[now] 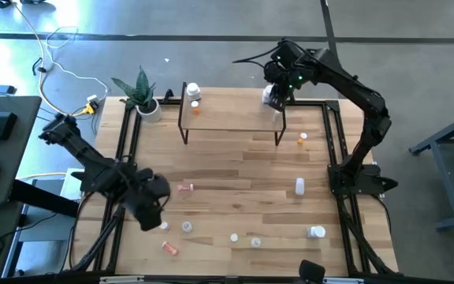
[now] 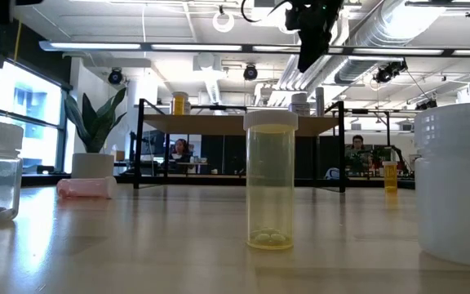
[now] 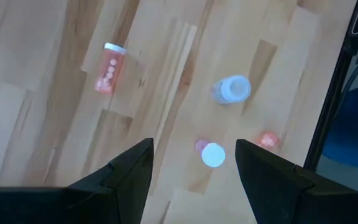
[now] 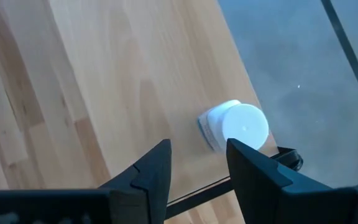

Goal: Pick and place medicine bottles onto shelf by color
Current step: Put the center pink transparent pill bottle on the shelf

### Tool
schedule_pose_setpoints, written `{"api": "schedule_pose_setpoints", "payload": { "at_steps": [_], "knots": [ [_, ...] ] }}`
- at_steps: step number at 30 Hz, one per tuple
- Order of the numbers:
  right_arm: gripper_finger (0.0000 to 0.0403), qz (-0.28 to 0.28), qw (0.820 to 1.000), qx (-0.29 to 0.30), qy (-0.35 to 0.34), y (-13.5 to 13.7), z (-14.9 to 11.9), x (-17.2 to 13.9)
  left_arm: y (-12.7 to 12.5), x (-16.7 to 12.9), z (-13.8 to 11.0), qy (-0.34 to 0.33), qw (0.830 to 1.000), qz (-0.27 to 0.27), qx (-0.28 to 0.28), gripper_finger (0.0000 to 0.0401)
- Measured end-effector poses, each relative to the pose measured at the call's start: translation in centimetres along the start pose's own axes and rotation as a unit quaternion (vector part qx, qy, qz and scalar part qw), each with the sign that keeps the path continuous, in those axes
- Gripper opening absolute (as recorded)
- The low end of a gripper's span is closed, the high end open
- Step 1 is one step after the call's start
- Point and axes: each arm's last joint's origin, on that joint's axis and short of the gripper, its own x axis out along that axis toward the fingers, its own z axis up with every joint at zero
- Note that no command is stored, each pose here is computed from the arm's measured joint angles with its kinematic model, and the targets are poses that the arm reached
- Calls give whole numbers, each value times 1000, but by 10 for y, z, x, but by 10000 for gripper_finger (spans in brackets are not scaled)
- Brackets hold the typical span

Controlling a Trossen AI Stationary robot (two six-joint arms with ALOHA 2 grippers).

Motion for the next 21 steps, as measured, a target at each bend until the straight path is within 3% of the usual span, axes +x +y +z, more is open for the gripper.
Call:
{"api": "schedule_pose_setpoints", "payload": {
  "at_steps": [10, 21],
  "knots": [
    [146, -2, 1000, -1, -5, 0, 1, -3, -12, 37, -40, -19, 999, -15, -35, 218],
    [146, -2, 1000, 1, -5, 0, 1, -3, -8, 63, -60, -13, 999, -22, -23, 218]
  ]
}}
